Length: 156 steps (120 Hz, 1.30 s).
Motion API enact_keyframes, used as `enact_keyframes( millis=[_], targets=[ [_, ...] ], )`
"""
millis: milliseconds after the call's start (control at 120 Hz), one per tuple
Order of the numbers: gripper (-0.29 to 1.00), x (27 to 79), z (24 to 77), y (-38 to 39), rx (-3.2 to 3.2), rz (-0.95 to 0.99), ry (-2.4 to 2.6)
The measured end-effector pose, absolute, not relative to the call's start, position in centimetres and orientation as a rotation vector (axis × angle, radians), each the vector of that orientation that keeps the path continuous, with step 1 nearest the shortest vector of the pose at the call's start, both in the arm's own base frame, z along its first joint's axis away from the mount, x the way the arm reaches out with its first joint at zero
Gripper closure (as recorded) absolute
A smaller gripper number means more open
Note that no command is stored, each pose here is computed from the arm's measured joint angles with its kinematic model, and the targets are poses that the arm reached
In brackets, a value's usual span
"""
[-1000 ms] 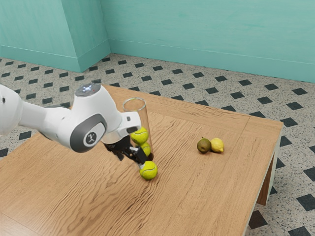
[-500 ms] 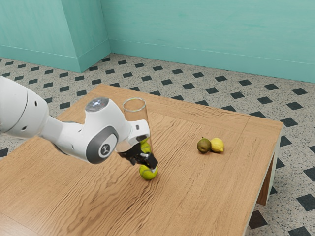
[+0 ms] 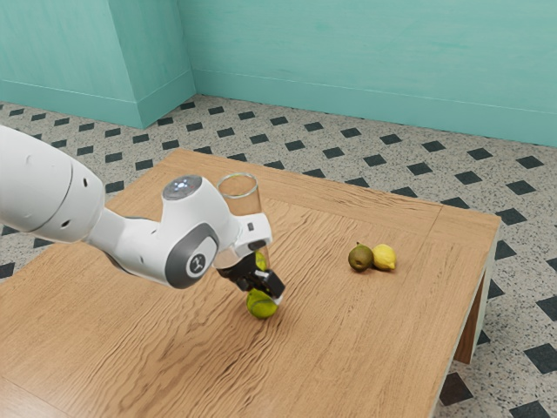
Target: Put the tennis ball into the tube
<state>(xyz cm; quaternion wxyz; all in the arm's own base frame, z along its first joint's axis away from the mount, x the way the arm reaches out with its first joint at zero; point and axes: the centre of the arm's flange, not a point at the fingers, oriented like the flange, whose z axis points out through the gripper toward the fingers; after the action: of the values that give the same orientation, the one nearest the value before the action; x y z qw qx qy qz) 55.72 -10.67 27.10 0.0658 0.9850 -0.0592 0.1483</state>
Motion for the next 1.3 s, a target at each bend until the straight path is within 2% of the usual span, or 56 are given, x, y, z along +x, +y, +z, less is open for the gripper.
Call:
enact_keyframes(
  millis=[308,608,1000,1175,1300],
  targets=[
    [0.01,55.8,24.8,-10.6,2.977,0.393,-0.197],
    [0.18,56.1,24.4,-10.5,2.974,0.392,-0.198],
    [0.26,55.8,25.7,-10.6,2.973,0.413,-0.217],
    [0.33,54.5,30.0,-11.2,2.968,0.478,-0.254],
    [0.38,52.8,38.7,-12.6,2.952,0.587,-0.308]
  ],
)
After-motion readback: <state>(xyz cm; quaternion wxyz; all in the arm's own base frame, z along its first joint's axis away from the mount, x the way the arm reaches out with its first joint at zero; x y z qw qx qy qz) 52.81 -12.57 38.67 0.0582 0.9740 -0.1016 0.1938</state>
